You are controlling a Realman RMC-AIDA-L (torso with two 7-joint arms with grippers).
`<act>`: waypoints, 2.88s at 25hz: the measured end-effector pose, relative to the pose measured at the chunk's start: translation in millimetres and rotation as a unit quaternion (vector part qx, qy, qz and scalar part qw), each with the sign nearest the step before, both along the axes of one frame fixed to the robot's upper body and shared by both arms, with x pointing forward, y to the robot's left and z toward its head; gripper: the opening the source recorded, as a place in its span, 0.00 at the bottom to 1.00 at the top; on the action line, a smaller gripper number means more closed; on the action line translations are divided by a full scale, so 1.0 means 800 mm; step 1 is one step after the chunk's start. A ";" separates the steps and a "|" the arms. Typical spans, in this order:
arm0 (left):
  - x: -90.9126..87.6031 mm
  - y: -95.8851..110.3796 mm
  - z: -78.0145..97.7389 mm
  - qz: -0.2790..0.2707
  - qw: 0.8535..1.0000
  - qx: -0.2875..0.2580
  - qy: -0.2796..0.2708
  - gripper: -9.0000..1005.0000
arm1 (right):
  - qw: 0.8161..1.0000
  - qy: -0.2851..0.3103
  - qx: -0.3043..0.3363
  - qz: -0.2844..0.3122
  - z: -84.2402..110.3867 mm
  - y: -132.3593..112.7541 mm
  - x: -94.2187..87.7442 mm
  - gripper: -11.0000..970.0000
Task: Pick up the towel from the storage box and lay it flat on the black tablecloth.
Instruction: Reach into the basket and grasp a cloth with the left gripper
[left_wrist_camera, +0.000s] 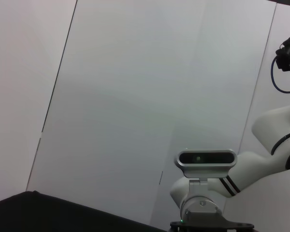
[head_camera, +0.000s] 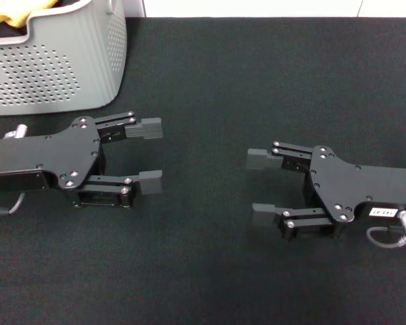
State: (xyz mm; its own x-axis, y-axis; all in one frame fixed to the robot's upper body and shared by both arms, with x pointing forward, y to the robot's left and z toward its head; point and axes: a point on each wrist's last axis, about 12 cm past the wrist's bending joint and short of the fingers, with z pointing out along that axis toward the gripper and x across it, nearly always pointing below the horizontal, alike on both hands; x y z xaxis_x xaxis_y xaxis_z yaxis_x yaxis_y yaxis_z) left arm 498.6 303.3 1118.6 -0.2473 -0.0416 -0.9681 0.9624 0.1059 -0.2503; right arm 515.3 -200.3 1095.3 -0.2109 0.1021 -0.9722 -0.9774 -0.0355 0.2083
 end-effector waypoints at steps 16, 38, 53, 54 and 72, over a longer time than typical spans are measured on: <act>-0.001 0.000 -0.001 0.009 1.000 -0.006 -0.002 0.86 | 1.000 0.001 -0.002 -0.002 -0.002 0.000 -0.001 0.84; 0.002 0.114 0.213 0.479 0.854 0.201 -0.005 0.84 | 0.996 0.013 -0.052 -0.068 -0.028 -0.009 0.002 0.84; 0.029 0.149 0.174 0.571 0.758 0.297 0.108 0.84 | 0.994 0.016 -0.079 -0.074 -0.035 0.009 0.010 0.84; 0.034 0.149 0.169 0.568 0.758 0.301 0.113 0.84 | 0.994 0.017 -0.079 -0.075 -0.036 0.009 0.009 0.84; 0.055 0.137 0.159 0.546 0.773 0.300 0.123 0.70 | 0.993 0.025 -0.087 -0.079 -0.043 0.011 0.005 0.84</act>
